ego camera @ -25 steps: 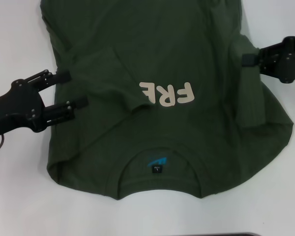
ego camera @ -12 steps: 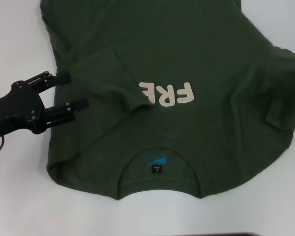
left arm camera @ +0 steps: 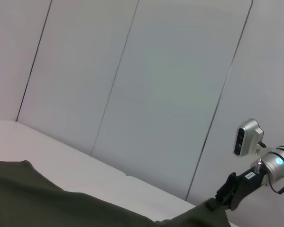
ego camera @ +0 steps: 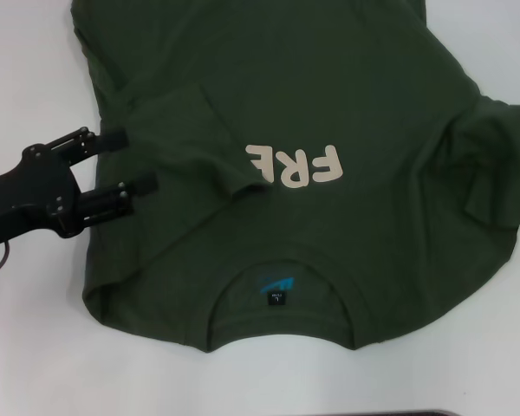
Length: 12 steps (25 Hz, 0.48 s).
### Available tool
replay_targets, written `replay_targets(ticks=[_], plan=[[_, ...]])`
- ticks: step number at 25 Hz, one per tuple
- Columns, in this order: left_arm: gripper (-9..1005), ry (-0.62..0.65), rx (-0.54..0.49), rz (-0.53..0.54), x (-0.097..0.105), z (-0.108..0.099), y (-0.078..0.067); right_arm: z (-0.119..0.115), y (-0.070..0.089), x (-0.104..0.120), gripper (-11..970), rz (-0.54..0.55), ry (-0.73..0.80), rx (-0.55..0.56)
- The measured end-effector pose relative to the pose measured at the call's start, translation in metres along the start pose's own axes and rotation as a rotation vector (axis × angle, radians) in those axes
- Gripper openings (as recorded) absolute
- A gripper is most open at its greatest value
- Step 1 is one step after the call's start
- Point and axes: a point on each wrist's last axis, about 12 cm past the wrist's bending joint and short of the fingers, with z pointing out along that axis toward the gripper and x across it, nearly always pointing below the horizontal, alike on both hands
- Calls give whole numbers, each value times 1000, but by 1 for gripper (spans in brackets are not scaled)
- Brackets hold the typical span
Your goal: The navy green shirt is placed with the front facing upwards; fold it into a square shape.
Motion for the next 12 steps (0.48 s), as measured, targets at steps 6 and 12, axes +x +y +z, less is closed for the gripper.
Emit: replay_targets(ticks=[6, 12], plan=[[812, -2, -2, 0, 0, 0, 0, 1, 12, -14, 15, -35, -5, -5], [813, -3, 3, 6, -2, 2, 1, 12, 27, -15, 14, -24, 49, -64]])
